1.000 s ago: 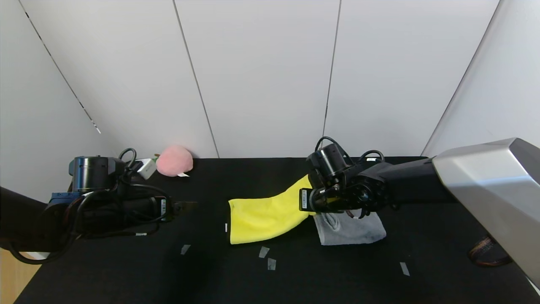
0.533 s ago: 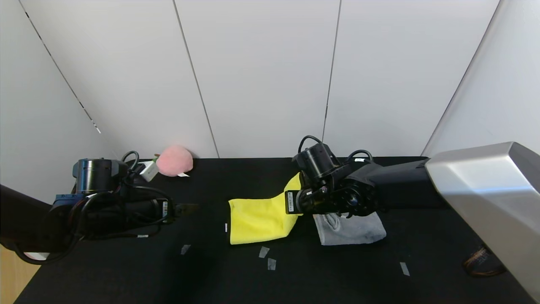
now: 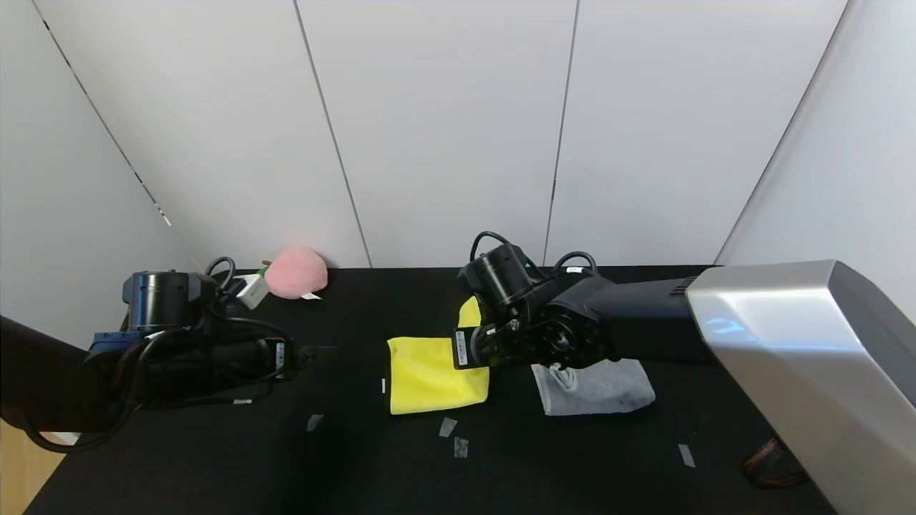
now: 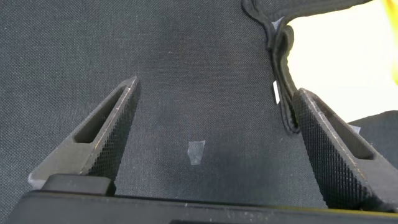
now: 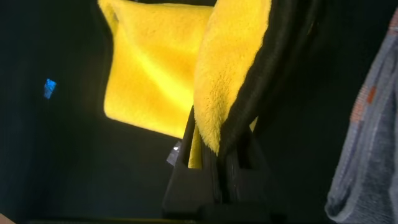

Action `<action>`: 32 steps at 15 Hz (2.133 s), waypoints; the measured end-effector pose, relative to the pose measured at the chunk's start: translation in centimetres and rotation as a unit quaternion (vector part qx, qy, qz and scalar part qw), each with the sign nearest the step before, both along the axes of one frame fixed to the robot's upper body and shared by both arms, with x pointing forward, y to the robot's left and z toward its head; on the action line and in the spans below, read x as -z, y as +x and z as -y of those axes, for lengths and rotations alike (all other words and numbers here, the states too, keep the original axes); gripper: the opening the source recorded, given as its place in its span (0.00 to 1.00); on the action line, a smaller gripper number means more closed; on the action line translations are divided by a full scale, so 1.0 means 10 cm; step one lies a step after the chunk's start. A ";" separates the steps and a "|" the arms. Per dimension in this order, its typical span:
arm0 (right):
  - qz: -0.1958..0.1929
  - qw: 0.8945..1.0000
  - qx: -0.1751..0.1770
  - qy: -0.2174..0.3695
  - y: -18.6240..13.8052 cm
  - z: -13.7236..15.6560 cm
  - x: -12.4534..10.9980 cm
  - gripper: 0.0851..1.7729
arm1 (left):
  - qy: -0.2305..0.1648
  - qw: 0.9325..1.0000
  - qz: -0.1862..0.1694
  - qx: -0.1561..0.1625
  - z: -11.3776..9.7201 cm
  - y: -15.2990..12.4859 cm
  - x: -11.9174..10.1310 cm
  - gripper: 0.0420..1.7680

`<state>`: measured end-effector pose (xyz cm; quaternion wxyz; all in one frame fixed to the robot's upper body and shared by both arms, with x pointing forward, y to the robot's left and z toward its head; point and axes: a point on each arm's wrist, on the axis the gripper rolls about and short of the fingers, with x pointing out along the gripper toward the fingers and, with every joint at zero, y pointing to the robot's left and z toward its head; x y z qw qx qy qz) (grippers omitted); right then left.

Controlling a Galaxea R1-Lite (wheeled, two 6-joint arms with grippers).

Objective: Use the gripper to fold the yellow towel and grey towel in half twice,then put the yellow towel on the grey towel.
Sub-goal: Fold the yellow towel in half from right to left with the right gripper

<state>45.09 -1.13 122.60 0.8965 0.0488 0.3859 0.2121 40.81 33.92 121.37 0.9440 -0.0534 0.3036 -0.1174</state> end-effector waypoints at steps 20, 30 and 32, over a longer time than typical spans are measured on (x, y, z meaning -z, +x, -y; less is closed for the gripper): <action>0.012 0.998 -0.055 -0.011 -0.09 -0.44 0.36 0.05 | 0.001 1.000 -0.009 0.011 0.07 -0.04 0.04 0.97; 0.034 0.996 -0.076 0.008 -0.22 -0.61 0.31 0.71 | 0.002 1.000 -0.011 0.015 0.09 -0.04 0.06 0.97; 0.045 0.995 -0.086 0.015 -0.29 -0.68 0.28 0.77 | 0.002 1.000 -0.012 0.015 0.10 -0.05 0.06 0.97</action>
